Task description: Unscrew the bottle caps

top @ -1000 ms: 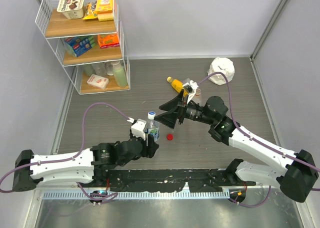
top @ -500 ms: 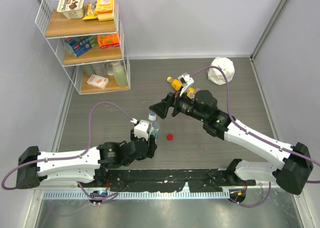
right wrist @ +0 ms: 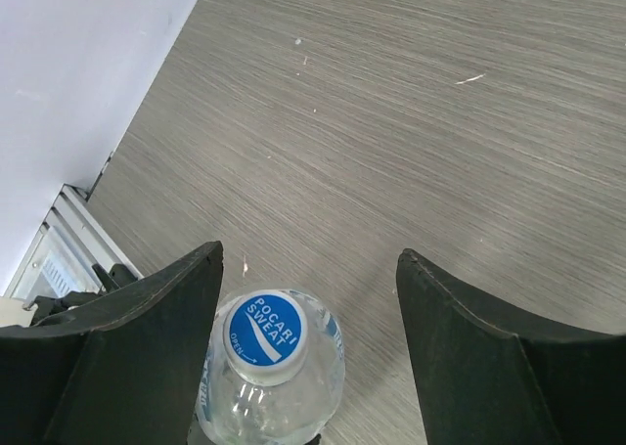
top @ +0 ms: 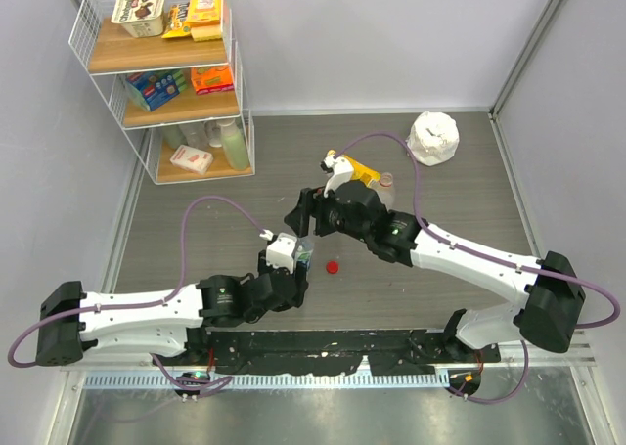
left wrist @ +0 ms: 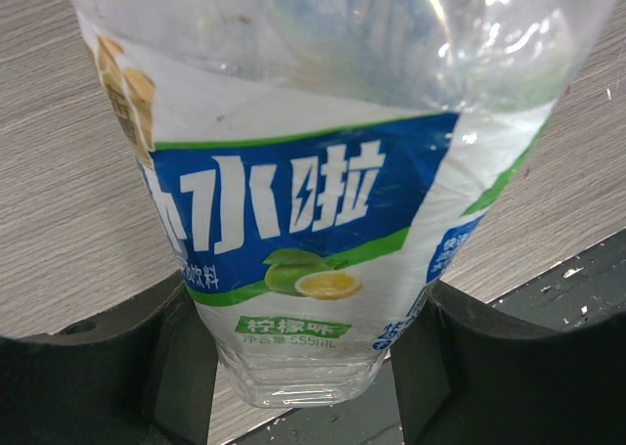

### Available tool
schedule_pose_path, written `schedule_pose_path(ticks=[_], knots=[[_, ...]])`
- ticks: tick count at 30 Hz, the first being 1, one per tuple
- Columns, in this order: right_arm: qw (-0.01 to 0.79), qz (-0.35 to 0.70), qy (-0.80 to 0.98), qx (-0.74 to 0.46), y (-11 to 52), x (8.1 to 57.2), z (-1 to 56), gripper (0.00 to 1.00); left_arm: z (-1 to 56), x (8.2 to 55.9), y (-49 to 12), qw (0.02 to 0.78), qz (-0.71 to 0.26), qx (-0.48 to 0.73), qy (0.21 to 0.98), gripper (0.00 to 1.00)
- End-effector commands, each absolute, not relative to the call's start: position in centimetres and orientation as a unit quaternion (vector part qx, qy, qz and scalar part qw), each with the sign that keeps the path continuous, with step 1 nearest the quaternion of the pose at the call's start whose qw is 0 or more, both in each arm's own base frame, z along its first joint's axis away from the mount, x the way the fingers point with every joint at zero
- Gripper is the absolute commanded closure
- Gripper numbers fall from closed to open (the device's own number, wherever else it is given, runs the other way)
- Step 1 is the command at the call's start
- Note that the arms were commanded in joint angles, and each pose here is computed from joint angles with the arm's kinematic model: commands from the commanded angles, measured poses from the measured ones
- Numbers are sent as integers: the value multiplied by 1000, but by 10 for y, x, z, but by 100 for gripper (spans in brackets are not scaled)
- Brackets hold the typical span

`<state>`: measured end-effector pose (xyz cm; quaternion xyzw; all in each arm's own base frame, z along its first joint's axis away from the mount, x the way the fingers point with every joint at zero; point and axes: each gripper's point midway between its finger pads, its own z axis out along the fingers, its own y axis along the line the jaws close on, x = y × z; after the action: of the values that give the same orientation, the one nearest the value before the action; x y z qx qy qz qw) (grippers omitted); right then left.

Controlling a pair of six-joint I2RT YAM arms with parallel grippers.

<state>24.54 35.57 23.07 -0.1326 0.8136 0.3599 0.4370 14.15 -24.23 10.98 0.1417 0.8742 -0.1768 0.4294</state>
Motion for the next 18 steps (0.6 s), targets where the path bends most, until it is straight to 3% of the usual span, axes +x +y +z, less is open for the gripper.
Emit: schedule_pose_path(ticks=[1, 4, 11, 14, 18], knots=[[457, 366, 802, -116, 360, 247, 252, 25, 134, 151, -246, 456, -186, 116, 862, 100], [452, 367, 804, -121, 361, 244, 250, 30, 135, 151, -244, 457, -187, 115, 862, 100], [451, 379, 798, -128, 360, 238, 254, 53, 134, 151, -238, 458, -179, 112, 863, 100], [456, 381, 794, -126, 355, 236, 258, 77, 134, 152, -235, 461, -175, 110, 863, 100], [461, 384, 789, -129, 352, 234, 264, 98, 136, 152, -234, 462, -179, 106, 862, 100]])
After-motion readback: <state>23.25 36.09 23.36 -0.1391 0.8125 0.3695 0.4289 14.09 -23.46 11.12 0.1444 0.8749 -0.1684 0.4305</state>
